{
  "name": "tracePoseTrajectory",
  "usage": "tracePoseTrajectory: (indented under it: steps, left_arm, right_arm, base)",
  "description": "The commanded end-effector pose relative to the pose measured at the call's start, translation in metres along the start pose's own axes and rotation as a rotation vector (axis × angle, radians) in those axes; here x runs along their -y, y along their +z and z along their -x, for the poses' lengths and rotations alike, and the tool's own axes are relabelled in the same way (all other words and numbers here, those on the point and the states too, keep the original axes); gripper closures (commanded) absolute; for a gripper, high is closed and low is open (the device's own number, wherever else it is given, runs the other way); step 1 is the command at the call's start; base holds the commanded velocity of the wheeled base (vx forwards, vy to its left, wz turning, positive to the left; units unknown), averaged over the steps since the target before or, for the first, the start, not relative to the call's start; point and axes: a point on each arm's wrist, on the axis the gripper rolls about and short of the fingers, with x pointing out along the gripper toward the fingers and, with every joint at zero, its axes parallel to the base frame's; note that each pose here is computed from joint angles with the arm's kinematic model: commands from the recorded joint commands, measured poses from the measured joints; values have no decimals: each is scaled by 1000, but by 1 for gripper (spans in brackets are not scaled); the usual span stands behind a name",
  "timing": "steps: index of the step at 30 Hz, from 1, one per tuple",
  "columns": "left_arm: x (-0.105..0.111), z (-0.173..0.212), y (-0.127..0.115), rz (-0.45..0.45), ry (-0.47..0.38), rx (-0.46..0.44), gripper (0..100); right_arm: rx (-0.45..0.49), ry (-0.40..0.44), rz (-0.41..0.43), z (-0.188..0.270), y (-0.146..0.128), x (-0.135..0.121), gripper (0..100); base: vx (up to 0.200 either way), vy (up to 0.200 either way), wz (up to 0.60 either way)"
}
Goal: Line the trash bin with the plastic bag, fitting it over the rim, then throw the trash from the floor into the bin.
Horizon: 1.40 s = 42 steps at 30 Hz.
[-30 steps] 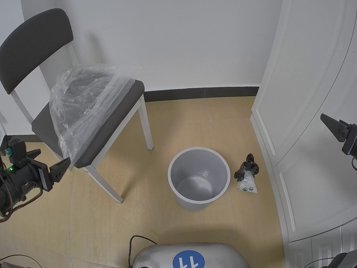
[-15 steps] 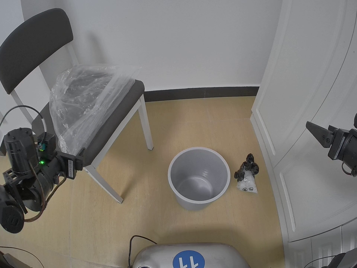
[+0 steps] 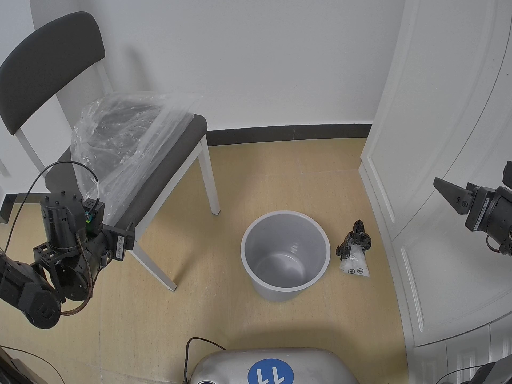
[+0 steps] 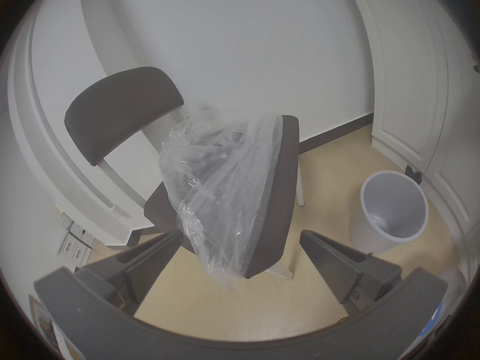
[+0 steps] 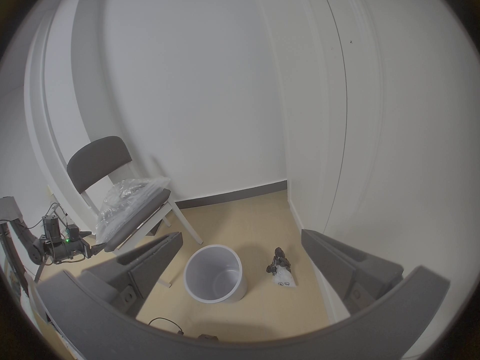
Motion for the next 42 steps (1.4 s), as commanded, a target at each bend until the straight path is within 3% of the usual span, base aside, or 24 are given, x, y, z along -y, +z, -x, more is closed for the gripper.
tracePoseTrajectory:
  steps: [1, 23, 24, 32, 42]
  left_arm:
    - [-2, -4, -2, -4, 15, -12, 0]
    - [-22, -23, -5, 21, 101, -46, 0]
    - [-22, -23, -5, 21, 101, -46, 100]
    - [-24, -27, -3, 32, 113, -43, 100]
    - [-28, -20, 8, 73, 132, 59, 100]
  right_arm:
    - [-8, 0, 0, -2, -1, -1, 0]
    - [10, 1, -7, -6, -1, -1, 0]
    - [10, 1, -7, -6, -1, -1, 0]
    - [19, 3, -10, -4, 1, -1, 0]
    - [14, 22, -8, -3, 0, -4, 0]
  base:
    - [0, 0, 0]
    - [0, 0, 0]
    - [0, 0, 0]
    - [0, 0, 0]
    - [0, 0, 0]
